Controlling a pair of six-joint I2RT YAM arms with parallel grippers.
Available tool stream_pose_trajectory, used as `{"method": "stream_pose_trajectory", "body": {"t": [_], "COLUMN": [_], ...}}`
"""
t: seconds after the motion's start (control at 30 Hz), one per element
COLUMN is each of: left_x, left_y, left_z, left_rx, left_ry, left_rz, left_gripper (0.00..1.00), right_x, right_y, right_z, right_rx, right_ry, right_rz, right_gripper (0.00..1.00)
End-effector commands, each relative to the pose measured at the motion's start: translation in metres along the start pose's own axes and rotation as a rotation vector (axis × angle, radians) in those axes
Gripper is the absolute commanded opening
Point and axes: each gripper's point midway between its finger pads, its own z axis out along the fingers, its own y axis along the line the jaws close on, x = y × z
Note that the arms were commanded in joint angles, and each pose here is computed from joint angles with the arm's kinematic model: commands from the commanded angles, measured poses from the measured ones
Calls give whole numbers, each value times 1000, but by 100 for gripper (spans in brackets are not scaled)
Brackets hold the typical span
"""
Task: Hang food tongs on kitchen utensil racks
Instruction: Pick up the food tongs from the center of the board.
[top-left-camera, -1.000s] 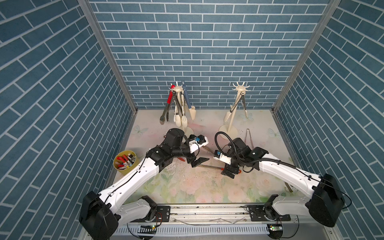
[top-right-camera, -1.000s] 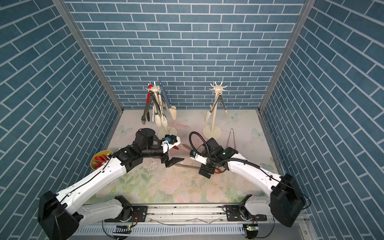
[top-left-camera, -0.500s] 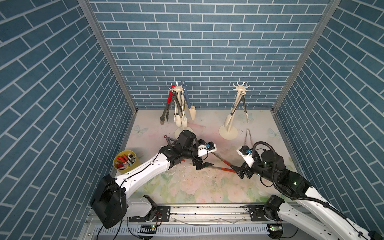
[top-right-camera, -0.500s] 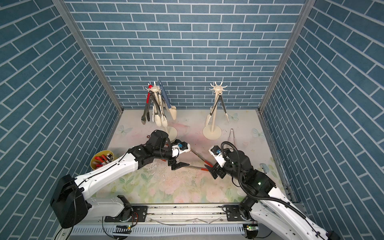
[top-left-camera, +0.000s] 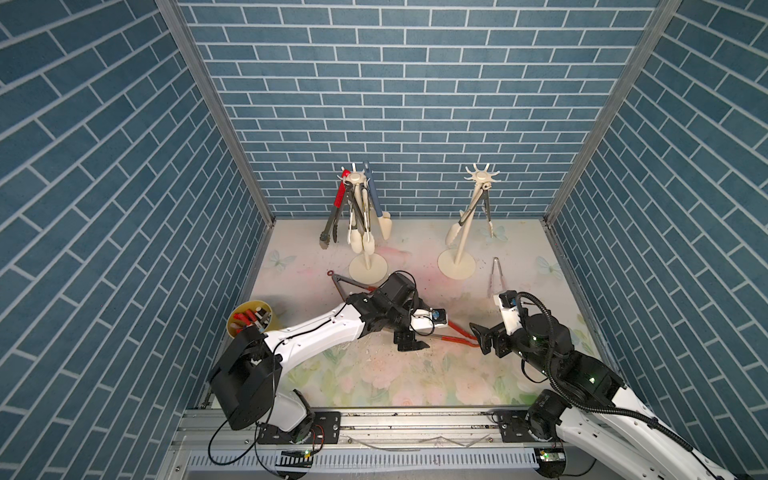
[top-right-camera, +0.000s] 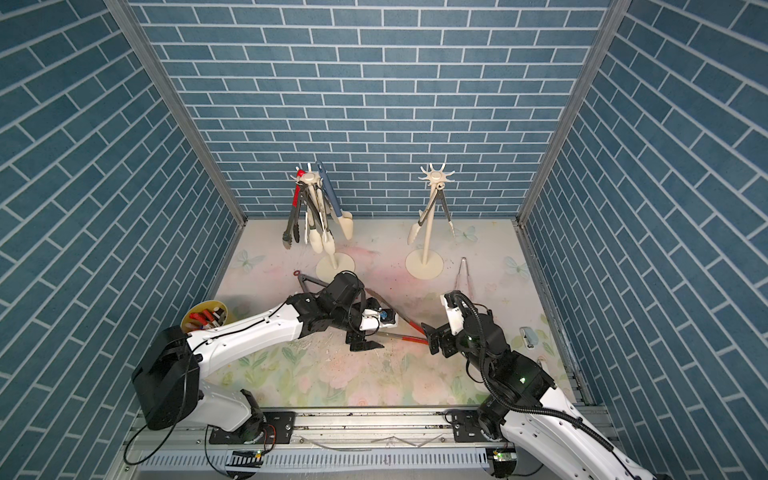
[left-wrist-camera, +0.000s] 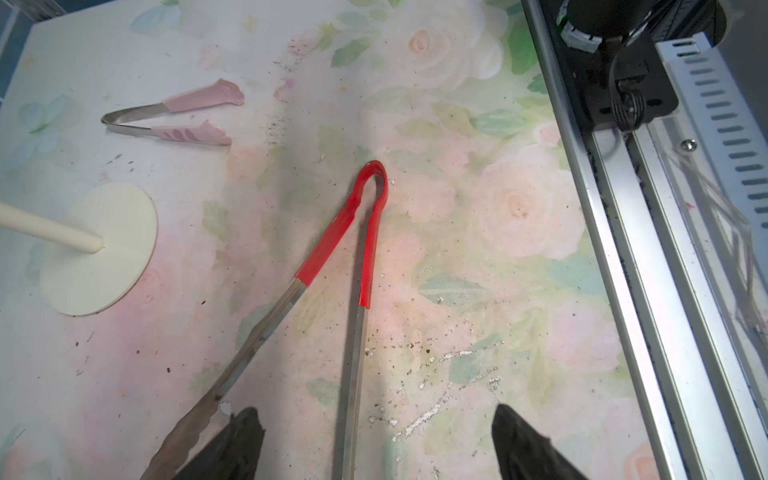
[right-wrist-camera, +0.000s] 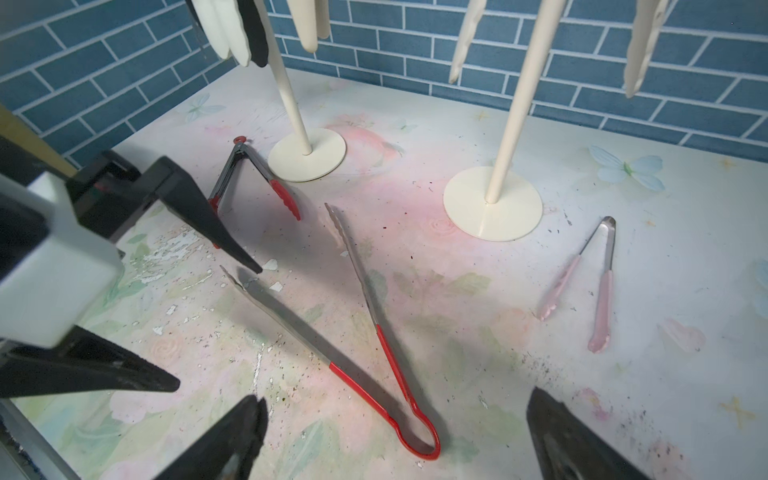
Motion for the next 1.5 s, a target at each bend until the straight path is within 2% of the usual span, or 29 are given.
{"method": "stream_pose_trajectory", "body": {"t": [0.0, 0.23, 0.7, 1.47], "left_x": [1, 10, 36, 58], "left_y": [-6, -15, -7, 1], "left_z": [9, 35, 65, 87], "left_rx": [31, 72, 58, 54], "left_ry": [45, 115, 220, 325], "left_rz": [49, 93, 48, -19], "left_gripper": [85, 80, 65, 34], "right_x": [6, 11, 24, 19], "right_y": [-14, -23, -29, -27], "right_z": [-7, -15, -18, -25], "right_rx": [70, 113, 142, 130], "right_ry": [-10, 8, 41, 32], "right_rz": [100, 169, 235, 246], "right_gripper": [99, 99, 98, 98]}}
